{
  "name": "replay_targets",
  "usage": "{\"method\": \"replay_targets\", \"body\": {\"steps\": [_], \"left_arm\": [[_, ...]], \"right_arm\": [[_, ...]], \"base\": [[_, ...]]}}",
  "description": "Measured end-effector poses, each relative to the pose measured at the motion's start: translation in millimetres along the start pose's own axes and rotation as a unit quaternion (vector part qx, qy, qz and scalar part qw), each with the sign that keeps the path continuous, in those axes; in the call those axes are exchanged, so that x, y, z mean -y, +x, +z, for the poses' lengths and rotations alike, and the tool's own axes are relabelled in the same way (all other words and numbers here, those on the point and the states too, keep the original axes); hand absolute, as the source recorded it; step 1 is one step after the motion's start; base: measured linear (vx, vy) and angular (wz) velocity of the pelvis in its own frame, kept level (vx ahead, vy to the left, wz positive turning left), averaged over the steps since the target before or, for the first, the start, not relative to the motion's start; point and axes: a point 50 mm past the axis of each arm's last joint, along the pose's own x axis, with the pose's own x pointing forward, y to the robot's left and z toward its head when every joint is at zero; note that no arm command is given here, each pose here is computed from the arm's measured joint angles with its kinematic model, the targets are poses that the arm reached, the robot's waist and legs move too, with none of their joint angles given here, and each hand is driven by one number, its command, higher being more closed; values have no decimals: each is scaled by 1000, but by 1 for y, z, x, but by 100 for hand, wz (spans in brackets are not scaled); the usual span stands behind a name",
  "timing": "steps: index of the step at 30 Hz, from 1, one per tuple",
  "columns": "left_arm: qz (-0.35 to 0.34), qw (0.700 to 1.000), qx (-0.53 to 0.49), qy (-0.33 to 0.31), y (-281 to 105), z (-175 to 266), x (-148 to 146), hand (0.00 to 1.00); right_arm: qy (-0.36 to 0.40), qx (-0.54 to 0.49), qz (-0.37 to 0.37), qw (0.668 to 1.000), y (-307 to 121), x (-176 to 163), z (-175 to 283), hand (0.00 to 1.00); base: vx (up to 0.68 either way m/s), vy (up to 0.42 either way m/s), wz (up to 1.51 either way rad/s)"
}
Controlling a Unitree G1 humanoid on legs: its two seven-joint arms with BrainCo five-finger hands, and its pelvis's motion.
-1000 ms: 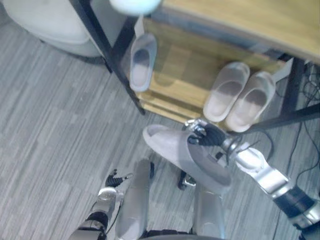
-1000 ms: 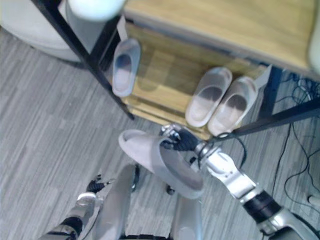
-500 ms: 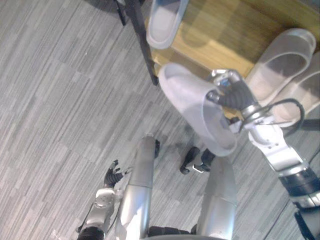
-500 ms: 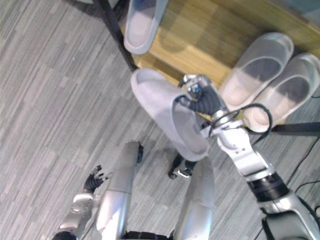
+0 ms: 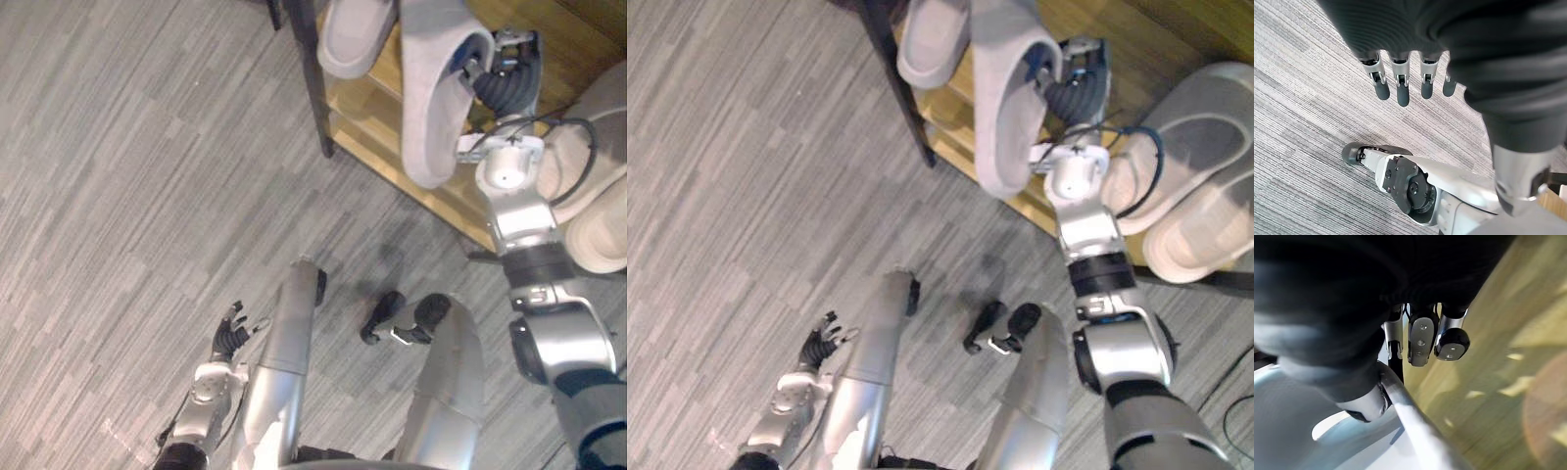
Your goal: Organize the slippers on the shoe rack
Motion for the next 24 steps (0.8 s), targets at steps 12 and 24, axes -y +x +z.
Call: {"method": "replay_targets", "body": {"steps": [12,24], "left_arm": [[22,999,-23,-7,-3,-14,0,0],[26,997,-78,6,12,-27,5,0]], "right_arm": [[17,-69,-88,994,28,17,-4,0],[119,-110,-103,981,28,2,-1,0]], "base": [[1,-9,7],[-14,28,5]]}}
